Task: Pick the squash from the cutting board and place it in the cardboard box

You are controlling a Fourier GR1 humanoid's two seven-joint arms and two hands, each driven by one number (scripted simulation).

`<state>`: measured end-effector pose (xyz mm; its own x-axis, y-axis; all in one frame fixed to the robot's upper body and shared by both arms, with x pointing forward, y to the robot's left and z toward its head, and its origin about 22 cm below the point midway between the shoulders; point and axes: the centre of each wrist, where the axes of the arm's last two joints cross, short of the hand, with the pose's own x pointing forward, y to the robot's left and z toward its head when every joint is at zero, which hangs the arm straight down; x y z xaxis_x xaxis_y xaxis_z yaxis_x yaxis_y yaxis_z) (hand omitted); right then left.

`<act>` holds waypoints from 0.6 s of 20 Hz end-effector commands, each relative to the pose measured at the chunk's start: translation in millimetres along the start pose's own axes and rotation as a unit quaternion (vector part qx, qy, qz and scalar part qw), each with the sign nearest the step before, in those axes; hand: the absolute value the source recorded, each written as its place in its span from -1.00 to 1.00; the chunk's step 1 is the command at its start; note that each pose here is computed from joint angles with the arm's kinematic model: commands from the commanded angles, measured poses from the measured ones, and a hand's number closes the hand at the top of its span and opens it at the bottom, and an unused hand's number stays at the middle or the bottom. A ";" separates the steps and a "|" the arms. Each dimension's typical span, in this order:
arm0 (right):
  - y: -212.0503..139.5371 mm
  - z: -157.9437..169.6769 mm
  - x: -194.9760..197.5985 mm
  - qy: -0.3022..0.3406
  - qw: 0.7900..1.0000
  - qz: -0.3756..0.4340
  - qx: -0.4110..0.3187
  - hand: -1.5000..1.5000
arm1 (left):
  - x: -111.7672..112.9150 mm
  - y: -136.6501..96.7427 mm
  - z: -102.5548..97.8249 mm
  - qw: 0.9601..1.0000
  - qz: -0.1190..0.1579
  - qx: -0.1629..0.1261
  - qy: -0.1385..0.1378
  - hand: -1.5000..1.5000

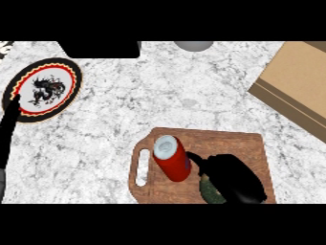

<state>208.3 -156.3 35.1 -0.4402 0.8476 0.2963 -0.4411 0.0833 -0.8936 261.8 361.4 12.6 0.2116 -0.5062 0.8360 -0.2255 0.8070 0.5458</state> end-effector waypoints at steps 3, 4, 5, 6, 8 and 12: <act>13.7 -3.1 5.5 -0.003 0.997 0.042 -0.064 1.00 | 7.2 3.2 -5.2 1.000 -0.010 0.012 0.003 0.00; 13.3 -18.0 12.0 -0.008 0.995 0.043 -0.089 1.00 | 3.9 -12.9 8.4 1.000 0.009 -0.006 0.004 0.00; 12.3 -13.3 -0.5 -0.002 0.994 0.061 -0.095 1.00 | -3.7 6.1 -1.0 1.000 0.003 0.006 0.004 0.00; -10.6 3.6 -0.5 0.006 0.992 0.062 -0.109 1.00 | -9.0 7.3 3.8 1.000 -0.004 0.007 0.001 0.00; -32.7 25.3 -69.5 0.030 0.986 0.075 -0.143 1.00 | 1.2 -2.5 -0.4 1.000 -0.003 0.002 0.006 0.00; -78.4 73.2 -166.2 0.159 0.970 0.068 -0.169 1.00 | -4.4 6.2 4.4 1.000 0.005 0.016 0.009 0.00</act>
<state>246.0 -263.3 52.8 -0.3307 0.9325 0.1449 -0.1638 0.0944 -0.9820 256.4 363.9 10.3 0.2256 -0.4956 0.8387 -0.2431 0.8051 0.5411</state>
